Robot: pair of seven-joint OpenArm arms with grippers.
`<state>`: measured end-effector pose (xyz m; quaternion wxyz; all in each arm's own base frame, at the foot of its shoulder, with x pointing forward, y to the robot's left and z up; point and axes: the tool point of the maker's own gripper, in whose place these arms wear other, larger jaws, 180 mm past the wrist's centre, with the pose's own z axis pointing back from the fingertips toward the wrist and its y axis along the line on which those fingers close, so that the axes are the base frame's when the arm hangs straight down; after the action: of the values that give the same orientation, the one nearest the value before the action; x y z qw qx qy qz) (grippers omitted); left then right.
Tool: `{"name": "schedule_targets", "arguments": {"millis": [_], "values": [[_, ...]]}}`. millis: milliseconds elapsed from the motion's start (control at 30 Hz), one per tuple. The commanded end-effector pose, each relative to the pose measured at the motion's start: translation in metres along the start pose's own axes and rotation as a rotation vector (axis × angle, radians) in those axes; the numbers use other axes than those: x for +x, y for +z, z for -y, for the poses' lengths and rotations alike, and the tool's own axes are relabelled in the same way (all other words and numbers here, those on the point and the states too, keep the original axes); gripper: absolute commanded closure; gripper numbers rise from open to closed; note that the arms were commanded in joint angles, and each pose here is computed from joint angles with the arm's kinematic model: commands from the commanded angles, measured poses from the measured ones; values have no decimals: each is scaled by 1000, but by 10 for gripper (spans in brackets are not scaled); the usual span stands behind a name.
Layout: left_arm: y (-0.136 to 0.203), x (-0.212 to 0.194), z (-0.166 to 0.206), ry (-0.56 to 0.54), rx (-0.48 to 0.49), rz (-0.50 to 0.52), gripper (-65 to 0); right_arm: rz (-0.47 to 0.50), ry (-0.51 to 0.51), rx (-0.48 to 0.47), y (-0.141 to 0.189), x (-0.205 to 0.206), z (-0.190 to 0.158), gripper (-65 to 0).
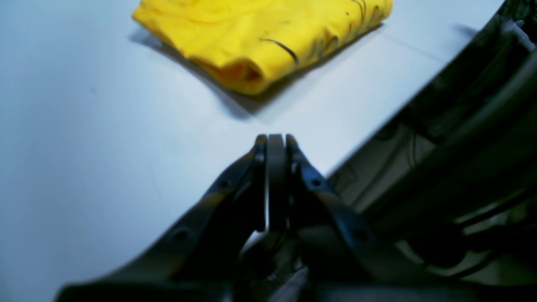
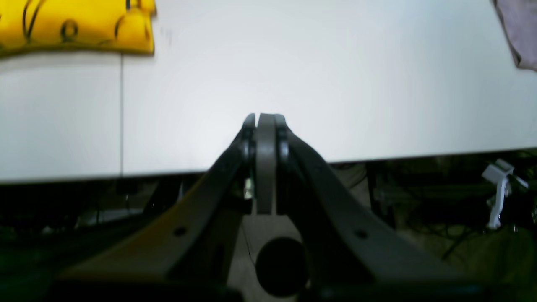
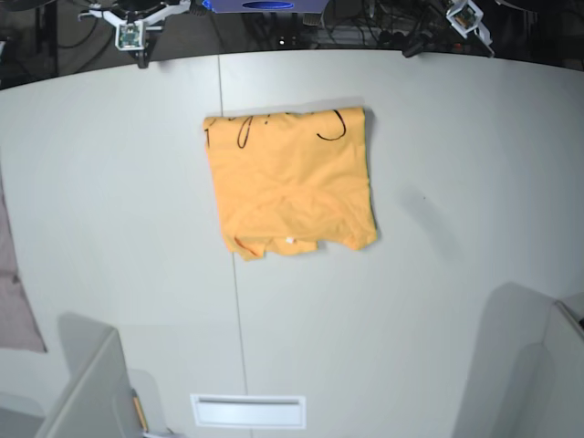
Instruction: Fold the T-shirt properly
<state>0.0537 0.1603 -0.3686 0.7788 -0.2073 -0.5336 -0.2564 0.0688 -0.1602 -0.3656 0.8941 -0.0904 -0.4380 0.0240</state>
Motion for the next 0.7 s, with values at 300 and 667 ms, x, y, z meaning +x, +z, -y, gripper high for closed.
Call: {"name": "schedule_targets", "arguments": {"millis": [300,667], "values": [[68,-109,66,291,-35,-281,0,-297,107,162,46,-121,-49,0],[100,-234,115,447,172,-626,0,-638,269,165,16,-276,-62,0]]}}
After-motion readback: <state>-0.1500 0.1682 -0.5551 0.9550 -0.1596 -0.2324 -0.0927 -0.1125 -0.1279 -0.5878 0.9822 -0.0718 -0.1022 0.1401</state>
